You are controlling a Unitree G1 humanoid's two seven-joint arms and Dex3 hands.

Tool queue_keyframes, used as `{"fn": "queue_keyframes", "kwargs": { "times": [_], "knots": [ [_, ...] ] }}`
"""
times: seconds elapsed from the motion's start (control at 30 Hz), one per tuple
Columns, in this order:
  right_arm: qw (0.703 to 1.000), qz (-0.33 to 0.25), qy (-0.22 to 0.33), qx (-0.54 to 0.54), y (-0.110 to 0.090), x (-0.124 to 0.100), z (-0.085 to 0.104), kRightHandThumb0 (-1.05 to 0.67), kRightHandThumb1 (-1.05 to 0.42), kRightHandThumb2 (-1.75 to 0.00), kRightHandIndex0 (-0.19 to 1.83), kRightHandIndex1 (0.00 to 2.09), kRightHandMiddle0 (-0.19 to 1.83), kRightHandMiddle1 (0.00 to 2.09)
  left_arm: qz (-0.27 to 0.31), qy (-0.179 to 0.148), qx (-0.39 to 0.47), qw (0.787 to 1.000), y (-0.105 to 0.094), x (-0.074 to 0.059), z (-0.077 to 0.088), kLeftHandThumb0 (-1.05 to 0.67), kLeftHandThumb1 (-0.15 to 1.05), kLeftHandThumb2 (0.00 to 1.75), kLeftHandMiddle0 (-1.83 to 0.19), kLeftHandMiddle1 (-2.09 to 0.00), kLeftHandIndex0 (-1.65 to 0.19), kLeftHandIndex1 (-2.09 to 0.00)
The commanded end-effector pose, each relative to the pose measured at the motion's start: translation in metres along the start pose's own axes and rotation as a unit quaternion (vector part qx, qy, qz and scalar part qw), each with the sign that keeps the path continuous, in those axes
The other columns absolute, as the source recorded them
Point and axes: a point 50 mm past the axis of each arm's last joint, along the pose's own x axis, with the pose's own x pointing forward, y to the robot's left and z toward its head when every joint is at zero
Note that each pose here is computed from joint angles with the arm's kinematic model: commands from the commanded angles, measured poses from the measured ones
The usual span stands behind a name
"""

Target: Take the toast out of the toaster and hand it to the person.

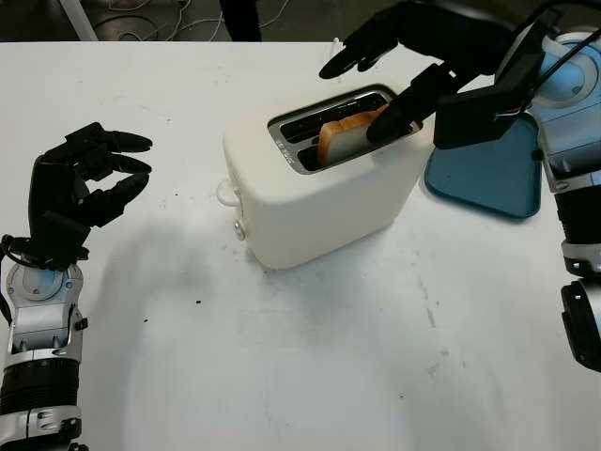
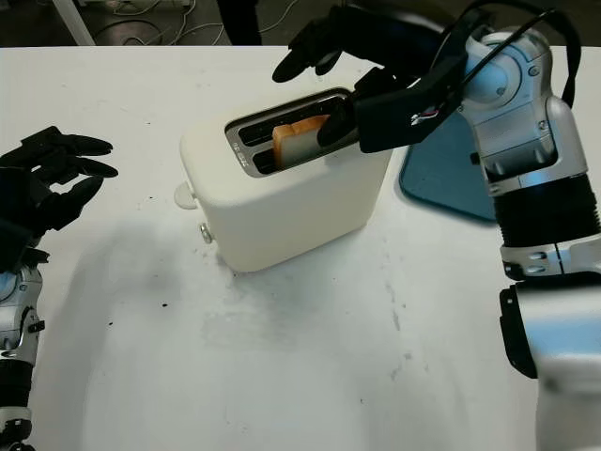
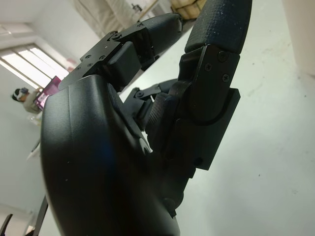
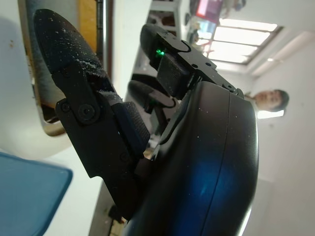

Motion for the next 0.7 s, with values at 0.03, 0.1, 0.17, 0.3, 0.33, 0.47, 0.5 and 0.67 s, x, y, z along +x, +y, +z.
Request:
{"fn": "queue_keyframes", "kwargs": {
  "times": [0.03,0.1,0.17,0.3,0.33,0.47,0.5,0.67],
  "knots": [
    [1.0,0.002,-0.001,-0.004,0.009,0.002,-0.002,-0.84,-0.78,-0.01,0.5,0.76,0.77,0.01,0.006,0.004,0.0,1.0,0.002,-0.005,-0.002,-1.05,0.92,0.15,-0.74,-0.98,-0.76,-0.75],
    [1.0,0.005,-0.001,-0.002,0.011,0.003,-0.002,-0.83,-0.78,0.0,0.49,0.77,0.77,0.01,0.005,0.003,0.001,1.0,0.002,-0.005,-0.002,-1.05,0.92,0.15,-0.74,-0.98,-0.76,-0.74],
    [1.0,0.007,-0.001,0.003,0.013,0.004,-0.003,-0.81,-0.78,0.0,0.48,0.78,0.77,0.01,0.005,0.003,0.004,1.0,0.002,-0.005,-0.002,-1.05,0.92,0.15,-0.74,-0.97,-0.76,-0.74],
    [1.0,0.016,0.004,0.007,0.015,0.005,-0.003,-0.8,-0.77,0.0,0.47,0.8,0.77,0.01,0.006,0.002,0.004,1.0,0.002,-0.005,-0.002,-1.05,0.92,0.16,-0.74,-0.97,-0.76,-0.74],
    [1.0,0.018,0.005,0.01,0.016,0.005,-0.003,-0.8,-0.77,0.0,0.46,0.8,0.77,0.01,0.006,0.002,0.006,1.0,0.002,-0.005,-0.002,-1.05,0.92,0.15,-0.74,-0.97,-0.76,-0.74],
    [1.0,0.02,-0.001,0.011,0.018,0.005,-0.003,-0.78,-0.75,0.0,0.51,0.87,0.79,0.02,0.006,0.004,0.012,1.0,0.002,-0.005,-0.001,-1.05,0.92,0.18,-0.73,-0.98,-0.75,-0.75],
    [1.0,0.018,-0.002,0.003,0.018,0.005,-0.002,-0.78,-0.75,0.0,0.52,0.88,0.8,0.02,0.007,0.004,0.009,1.0,0.002,-0.005,-0.001,-1.05,0.92,0.18,-0.73,-0.99,-0.74,-0.76],
    [1.0,0.022,0.002,-0.012,0.022,0.006,-0.001,-0.73,-0.75,0.0,0.64,1.0,0.9,0.07,0.008,0.006,0.002,1.0,0.002,-0.005,-0.002,-1.05,0.92,0.16,-0.73,-0.99,-0.74,-0.77]
  ]
}}
